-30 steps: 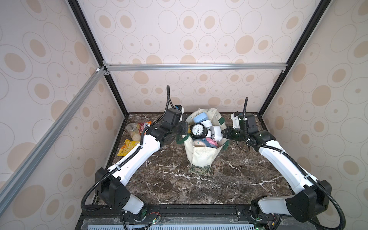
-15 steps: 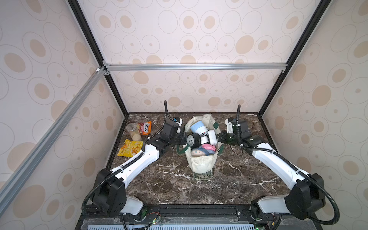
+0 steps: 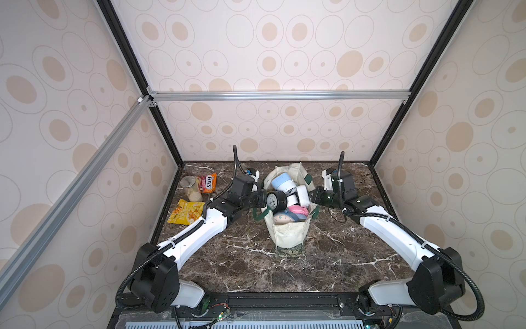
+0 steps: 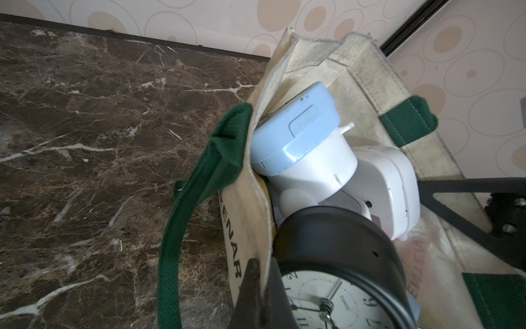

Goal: Put the alarm clock into the canvas bag
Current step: Adjust the canvas bag at the center of the board, then adjust the alarm at the canvas bag.

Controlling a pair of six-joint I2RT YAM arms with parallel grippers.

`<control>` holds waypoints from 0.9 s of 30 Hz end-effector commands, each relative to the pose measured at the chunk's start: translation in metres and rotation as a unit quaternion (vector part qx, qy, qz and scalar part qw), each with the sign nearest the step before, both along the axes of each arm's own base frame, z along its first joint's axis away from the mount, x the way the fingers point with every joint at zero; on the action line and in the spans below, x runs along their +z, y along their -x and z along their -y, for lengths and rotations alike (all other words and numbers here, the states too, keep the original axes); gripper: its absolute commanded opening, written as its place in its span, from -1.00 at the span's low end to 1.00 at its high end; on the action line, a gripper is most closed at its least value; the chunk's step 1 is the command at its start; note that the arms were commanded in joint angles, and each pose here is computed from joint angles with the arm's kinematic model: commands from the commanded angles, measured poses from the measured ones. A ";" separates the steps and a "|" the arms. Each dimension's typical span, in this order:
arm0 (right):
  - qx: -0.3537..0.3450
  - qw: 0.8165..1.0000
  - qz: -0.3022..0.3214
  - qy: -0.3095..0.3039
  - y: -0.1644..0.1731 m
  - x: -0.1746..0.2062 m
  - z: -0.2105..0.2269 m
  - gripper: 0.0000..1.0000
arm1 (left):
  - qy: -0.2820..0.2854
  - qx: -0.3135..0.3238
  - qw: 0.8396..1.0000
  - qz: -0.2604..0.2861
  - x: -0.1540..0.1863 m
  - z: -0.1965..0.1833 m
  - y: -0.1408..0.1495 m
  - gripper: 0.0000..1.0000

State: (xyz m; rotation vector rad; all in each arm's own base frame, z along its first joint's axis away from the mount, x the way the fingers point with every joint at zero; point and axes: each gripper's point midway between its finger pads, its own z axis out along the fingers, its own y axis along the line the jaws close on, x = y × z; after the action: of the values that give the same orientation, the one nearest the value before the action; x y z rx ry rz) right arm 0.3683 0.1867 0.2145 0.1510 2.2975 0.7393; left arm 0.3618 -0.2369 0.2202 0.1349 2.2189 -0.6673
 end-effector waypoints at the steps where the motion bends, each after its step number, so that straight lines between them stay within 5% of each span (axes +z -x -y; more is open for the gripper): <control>1: 0.014 0.995 0.089 -0.035 -0.005 0.055 -0.010 -0.94 | 0.075 -0.013 0.992 0.098 0.072 0.013 -0.008 -0.96; 12: 0.025 0.995 0.084 -0.043 -0.005 0.053 -0.015 -0.72 | 0.076 -0.032 0.993 0.089 0.067 0.020 -0.007 -0.48; 27: 0.026 0.996 0.083 -0.031 -0.002 0.051 -0.012 -0.47 | 0.020 -0.071 0.995 0.065 0.053 0.024 0.033 -0.64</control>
State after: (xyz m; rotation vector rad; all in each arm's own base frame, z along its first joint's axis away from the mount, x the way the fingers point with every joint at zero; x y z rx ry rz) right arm 0.3728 0.1944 0.2481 0.0883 2.1725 0.7994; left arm 0.3415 -0.2583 0.2707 0.2526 2.0800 -0.7743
